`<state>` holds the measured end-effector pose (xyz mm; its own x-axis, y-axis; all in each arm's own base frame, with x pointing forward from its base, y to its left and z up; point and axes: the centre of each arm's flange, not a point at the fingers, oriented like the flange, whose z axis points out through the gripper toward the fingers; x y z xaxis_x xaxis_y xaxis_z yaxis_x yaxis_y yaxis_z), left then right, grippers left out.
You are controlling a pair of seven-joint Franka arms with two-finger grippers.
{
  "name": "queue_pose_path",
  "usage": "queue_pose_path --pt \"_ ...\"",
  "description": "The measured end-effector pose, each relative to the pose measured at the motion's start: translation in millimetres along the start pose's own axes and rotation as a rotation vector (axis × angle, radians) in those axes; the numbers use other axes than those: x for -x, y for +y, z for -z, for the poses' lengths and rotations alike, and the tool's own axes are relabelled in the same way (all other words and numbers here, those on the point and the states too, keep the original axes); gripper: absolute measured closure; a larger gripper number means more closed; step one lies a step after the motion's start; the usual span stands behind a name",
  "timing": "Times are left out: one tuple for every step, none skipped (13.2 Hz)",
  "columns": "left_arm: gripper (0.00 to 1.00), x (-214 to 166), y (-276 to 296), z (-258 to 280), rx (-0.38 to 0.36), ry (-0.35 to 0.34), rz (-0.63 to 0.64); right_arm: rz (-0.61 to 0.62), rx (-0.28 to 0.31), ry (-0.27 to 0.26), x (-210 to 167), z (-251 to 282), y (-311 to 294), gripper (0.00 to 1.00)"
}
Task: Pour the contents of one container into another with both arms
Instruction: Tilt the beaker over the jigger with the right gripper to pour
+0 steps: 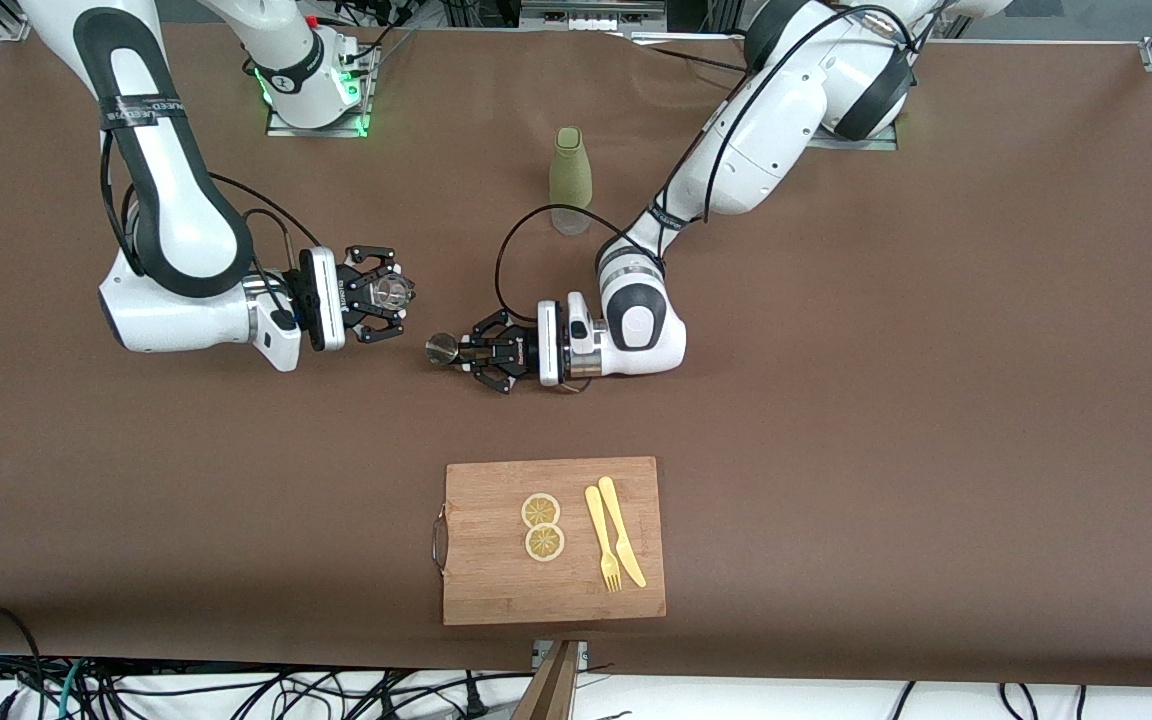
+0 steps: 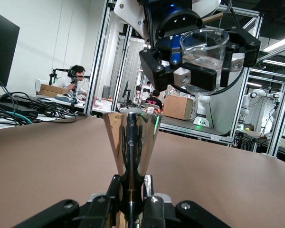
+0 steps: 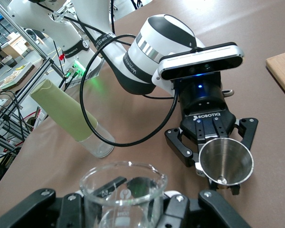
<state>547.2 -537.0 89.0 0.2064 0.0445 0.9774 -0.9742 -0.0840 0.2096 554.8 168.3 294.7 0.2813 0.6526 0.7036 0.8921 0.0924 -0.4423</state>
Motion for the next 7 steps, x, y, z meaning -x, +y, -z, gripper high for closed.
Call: queue_pose_path --pt "0.78 2 0 0 0.002 0.000 0.002 0.002 -0.009 -0.003 -1 -2 -1 0.86" --pt "0.78 4 1 2 0.003 0.000 0.005 0.003 -0.017 -0.008 -1 -3 -2 0.86" --pt "0.78 5 0 3 0.004 0.001 0.009 0.002 -0.022 -0.010 -1 -5 -3 0.86" --pt "0.78 7 -1 6 0.003 0.000 0.010 -0.004 -0.026 -0.012 -2 -6 -3 0.86" --pt "0.78 7 -3 8 0.004 0.001 0.009 -0.012 -0.031 -0.015 -2 -7 -4 0.86" --pt "0.78 7 -5 10 0.004 0.002 0.007 -0.023 -0.036 -0.023 -2 -9 -4 0.86" --pt "0.78 7 -5 11 0.005 0.004 0.007 -0.038 -0.042 -0.031 -2 -12 -5 0.86"
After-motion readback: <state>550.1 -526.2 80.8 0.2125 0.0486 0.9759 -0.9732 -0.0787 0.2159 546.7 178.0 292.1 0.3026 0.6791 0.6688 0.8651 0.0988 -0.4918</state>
